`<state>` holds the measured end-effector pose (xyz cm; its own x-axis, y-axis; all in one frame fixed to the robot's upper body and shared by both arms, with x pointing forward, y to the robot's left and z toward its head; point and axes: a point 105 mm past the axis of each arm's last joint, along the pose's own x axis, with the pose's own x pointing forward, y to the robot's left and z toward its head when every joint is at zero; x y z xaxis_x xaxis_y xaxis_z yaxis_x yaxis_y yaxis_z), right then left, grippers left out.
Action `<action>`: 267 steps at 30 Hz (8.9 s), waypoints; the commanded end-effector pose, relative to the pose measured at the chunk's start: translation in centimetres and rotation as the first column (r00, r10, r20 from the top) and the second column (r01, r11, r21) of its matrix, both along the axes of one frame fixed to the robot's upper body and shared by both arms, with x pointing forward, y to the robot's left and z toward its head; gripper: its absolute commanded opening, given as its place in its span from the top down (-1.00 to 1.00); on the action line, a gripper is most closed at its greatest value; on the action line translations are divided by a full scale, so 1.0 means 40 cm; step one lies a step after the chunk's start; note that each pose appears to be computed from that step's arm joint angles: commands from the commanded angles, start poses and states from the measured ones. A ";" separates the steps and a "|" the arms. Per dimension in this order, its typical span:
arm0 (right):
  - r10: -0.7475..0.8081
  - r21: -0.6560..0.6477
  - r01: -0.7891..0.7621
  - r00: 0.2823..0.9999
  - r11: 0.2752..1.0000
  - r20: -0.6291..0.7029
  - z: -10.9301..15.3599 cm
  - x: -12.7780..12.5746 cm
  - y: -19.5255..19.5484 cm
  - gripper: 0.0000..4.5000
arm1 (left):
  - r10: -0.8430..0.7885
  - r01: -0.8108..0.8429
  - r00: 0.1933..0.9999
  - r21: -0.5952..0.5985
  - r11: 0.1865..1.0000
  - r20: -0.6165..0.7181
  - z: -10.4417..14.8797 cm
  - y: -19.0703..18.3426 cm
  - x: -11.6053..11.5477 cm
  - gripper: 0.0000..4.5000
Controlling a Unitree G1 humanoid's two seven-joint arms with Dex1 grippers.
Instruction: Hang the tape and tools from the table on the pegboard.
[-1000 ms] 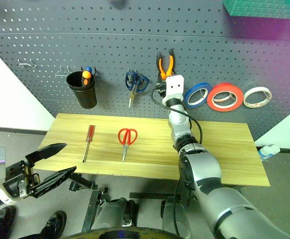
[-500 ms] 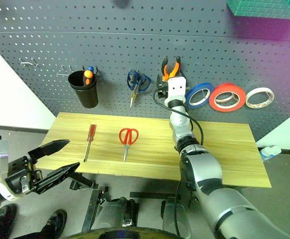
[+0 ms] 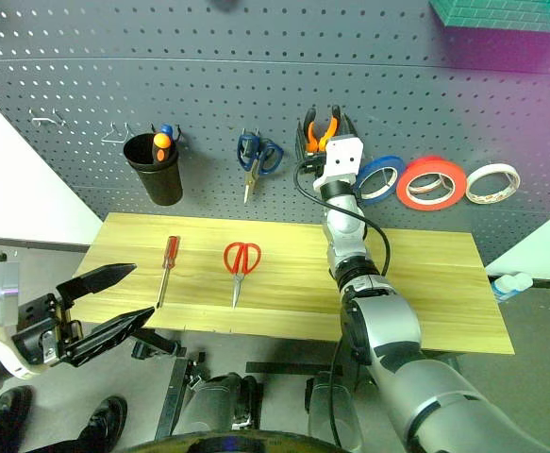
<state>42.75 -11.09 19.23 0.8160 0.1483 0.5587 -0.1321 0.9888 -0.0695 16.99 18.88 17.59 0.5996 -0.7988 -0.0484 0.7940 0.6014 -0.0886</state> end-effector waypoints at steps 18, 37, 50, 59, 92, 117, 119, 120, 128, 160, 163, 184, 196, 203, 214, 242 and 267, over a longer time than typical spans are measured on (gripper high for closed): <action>0.071 0.074 -0.102 0.936 0.992 0.345 0.227 -0.128 -0.013 -0.99 | -0.016 0.016 1.000 -0.002 1.000 0.016 -0.066 0.079 -0.006 -1.00; 0.390 -0.001 -0.394 0.909 0.919 0.144 0.132 -0.248 0.033 -0.99 | 0.035 -0.020 0.981 -0.078 0.997 0.193 -0.044 0.058 0.059 -1.00; 0.743 0.044 -0.756 0.629 0.653 -0.229 -0.081 -0.321 0.153 -0.99 | 0.065 -0.036 0.969 -0.126 0.991 0.238 -0.024 0.026 0.046 -1.00; 0.729 0.052 -0.757 0.606 0.652 -0.317 -0.125 -0.300 0.157 -0.99 | 0.144 -0.133 0.970 -0.068 0.989 0.198 -0.048 0.044 0.054 -1.00; 0.522 0.048 -0.676 0.519 0.735 -0.677 -0.206 -0.583 -0.314 -0.99 | 0.345 -0.295 0.902 0.212 0.932 -0.259 -0.370 -0.153 0.347 -1.00; 0.550 0.042 -0.780 0.400 0.624 -0.733 -0.369 -0.688 -0.448 -0.99 | 0.534 -0.386 0.750 0.397 0.833 -0.390 -0.443 -0.151 0.389 -1.00; 0.562 0.031 -0.784 0.416 0.620 -0.715 -0.350 -0.685 -0.450 -0.99 | 0.526 -0.375 0.746 0.396 0.838 -0.407 -0.447 -0.159 0.383 -1.00; 0.579 0.046 -0.786 0.412 0.616 -0.704 -0.339 -0.683 -0.451 -0.99 | 0.531 -0.377 0.745 0.401 0.835 -0.405 -0.448 -0.160 0.381 -1.00; 0.686 0.066 -0.845 0.382 0.530 -0.620 -0.250 -0.682 -0.407 -0.99 | 0.537 -0.370 0.744 0.423 0.827 -0.399 -0.455 -0.174 0.372 -1.00; 0.702 0.033 -0.841 0.429 0.540 -0.568 -0.130 -0.618 -0.274 -0.99 | 0.590 -0.341 0.735 0.570 0.748 -0.334 -0.499 -0.192 0.425 -1.00; 0.697 0.033 -0.836 0.434 0.548 -0.571 -0.113 -0.608 -0.249 -0.99 | 0.609 -0.340 0.725 0.602 0.723 -0.322 -0.508 -0.185 0.434 -1.00; 0.661 0.047 -0.799 0.461 0.599 -0.592 -0.105 -0.672 -0.316 -1.00 | 0.634 -0.258 0.667 0.678 0.689 -0.391 -0.567 -0.198 0.404 0.14; 0.661 0.049 -0.798 0.462 0.601 -0.591 -0.145 -0.646 -0.411 -1.00 | 0.653 -0.269 0.645 0.681 0.681 -0.397 -0.570 -0.182 0.398 0.51; 0.691 0.067 -0.814 0.443 0.577 -0.572 -0.151 -0.654 -0.430 -1.00 | 0.607 -0.346 0.744 0.615 0.709 -0.281 -0.518 -0.203 0.423 0.51; 0.732 0.079 -0.845 0.407 0.529 -0.546 -0.146 -0.649 -0.387 -1.00 | 0.491 -0.402 0.869 0.498 0.769 -0.058 -0.415 -0.209 0.404 0.51; 0.747 0.031 -0.844 0.455 0.535 -0.485 -0.135 -0.598 -0.407 -1.00 | 0.291 -0.435 0.858 0.296 0.851 0.424 -0.232 -0.188 0.355 0.51; 0.791 0.119 -0.807 0.518 0.578 -0.325 0.000 -0.560 -0.260 -1.00 | 0.243 -0.495 0.648 0.156 0.855 0.722 -0.092 -0.192 0.357 0.51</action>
<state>20.81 -21.64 18.34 0.4704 0.8475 0.2459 -0.8825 0.4521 0.1298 31.25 10.90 12.34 0.8220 -0.5278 0.2137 0.3197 0.7383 0.5939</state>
